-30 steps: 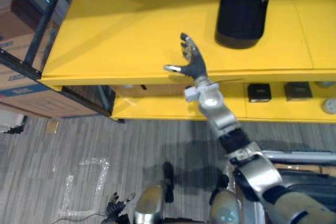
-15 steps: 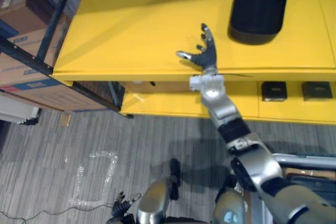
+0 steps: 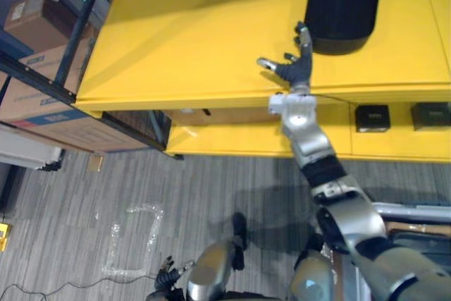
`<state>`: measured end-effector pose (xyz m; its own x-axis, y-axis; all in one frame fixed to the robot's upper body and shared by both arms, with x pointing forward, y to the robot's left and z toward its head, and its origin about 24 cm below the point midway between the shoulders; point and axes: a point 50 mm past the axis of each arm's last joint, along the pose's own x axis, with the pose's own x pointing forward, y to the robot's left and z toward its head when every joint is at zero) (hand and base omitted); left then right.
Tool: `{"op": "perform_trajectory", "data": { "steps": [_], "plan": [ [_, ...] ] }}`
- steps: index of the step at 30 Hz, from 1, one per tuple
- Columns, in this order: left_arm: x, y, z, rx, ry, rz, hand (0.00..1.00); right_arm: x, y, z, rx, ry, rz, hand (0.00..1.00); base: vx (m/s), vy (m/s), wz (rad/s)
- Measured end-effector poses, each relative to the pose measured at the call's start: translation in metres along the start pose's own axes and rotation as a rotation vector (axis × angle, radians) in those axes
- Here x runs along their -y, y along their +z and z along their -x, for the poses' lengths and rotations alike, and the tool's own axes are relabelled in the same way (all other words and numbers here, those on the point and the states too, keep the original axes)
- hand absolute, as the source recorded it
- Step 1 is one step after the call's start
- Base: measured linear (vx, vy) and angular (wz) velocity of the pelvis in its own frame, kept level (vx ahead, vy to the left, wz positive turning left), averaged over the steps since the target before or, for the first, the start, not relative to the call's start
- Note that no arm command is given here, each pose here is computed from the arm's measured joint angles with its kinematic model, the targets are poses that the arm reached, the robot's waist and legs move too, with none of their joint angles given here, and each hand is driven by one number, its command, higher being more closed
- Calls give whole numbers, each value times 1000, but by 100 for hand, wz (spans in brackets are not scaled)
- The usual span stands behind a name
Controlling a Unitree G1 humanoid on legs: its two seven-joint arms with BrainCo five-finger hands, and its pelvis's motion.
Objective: Walk over and take plastic housings, then place them on the shelf
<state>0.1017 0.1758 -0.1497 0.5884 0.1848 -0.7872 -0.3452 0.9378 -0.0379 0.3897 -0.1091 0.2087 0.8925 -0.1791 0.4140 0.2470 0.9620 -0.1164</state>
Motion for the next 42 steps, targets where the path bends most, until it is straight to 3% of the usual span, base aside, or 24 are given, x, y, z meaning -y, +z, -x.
{"op": "perform_trajectory", "data": {
  "steps": [25, 31, 36, 38, 42],
  "plan": [
    [0, -1, 0, -6, -8, -1, 0, 3, -1, -1, 0, 10, 4, 0, 0, -1, -2],
    [0, -1, 0, -7, -2, -4, 0, -16, 5, 18, 127, 240, -26, 0, 6, -4, 0],
    [-18, -9, 0, -59, 99, 46, 0, -48, 23, 75, 218, 531, -262, 0, 106, -44, -1],
    [-29, -5, -1, -49, 169, 96, 0, -41, 23, 93, 198, 525, -399, 0, 165, -66, -1],
    [-39, 3, -2, -4, 269, 165, 0, -4, 2, 106, 122, 395, -496, 0, 101, -38, -5]
  ]
}}
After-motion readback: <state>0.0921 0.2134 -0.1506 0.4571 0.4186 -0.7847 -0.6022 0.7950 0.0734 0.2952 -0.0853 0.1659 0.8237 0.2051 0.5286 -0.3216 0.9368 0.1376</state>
